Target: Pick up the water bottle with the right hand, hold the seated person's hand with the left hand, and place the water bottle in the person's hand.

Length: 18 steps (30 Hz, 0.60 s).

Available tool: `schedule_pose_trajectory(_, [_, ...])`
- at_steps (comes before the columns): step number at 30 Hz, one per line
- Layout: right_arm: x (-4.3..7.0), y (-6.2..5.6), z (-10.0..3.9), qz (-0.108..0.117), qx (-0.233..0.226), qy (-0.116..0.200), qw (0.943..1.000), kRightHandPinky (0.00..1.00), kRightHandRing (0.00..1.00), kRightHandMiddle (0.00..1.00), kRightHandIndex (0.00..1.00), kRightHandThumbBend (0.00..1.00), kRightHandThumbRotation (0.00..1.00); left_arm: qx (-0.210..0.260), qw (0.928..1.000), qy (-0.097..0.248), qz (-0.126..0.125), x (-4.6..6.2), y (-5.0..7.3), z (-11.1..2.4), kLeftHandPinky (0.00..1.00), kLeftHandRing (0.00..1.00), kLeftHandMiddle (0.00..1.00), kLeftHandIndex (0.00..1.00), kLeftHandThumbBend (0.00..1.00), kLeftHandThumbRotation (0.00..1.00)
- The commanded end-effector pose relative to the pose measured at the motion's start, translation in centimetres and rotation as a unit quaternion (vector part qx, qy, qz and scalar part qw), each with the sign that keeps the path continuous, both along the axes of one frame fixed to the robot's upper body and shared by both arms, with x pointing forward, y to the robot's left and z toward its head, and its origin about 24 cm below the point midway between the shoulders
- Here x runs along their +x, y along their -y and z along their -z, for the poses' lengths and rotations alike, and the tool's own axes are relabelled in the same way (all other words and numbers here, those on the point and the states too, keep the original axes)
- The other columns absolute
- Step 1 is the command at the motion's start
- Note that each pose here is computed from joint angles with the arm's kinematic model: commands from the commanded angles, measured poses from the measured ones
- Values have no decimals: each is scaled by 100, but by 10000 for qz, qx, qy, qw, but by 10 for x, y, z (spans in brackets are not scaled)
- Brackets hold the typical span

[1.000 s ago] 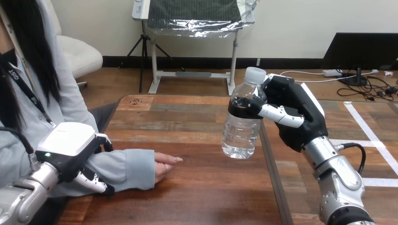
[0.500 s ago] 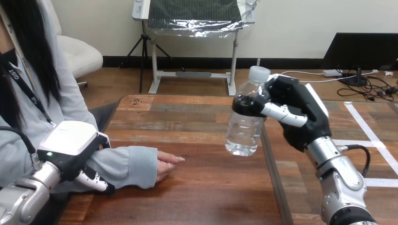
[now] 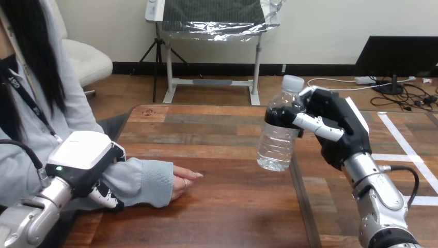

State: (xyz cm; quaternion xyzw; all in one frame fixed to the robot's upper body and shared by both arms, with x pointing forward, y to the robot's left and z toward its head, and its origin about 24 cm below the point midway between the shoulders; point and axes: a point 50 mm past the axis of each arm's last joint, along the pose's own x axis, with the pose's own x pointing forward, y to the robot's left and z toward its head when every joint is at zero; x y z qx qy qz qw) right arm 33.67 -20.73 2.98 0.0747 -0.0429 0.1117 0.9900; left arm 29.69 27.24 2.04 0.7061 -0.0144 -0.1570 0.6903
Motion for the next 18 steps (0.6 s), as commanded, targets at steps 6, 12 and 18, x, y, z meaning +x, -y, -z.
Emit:
schedule_pose_trajectory(6, [26, -3, -37, 151, -140, 319, 9993, 11, 16, 27, 30, 62, 0, -94, 9997, -73, 198, -8, 5, 6, 32, 34, 40, 44, 91, 1])
schedule_pose_trajectory(12, [28, -4, -36, 138, -101, 185, 9997, 12, 17, 28, 31, 61, 0, -178, 9995, -50, 266, -10, 6, 4, 31, 33, 39, 42, 88, 0])
schedule_pose_trajectory(18, [29, -5, -34, 129, -88, 79, 9998, 11, 16, 26, 29, 60, 0, -240, 9991, 8, 351, -12, 8, 1, 29, 32, 38, 41, 87, 0])
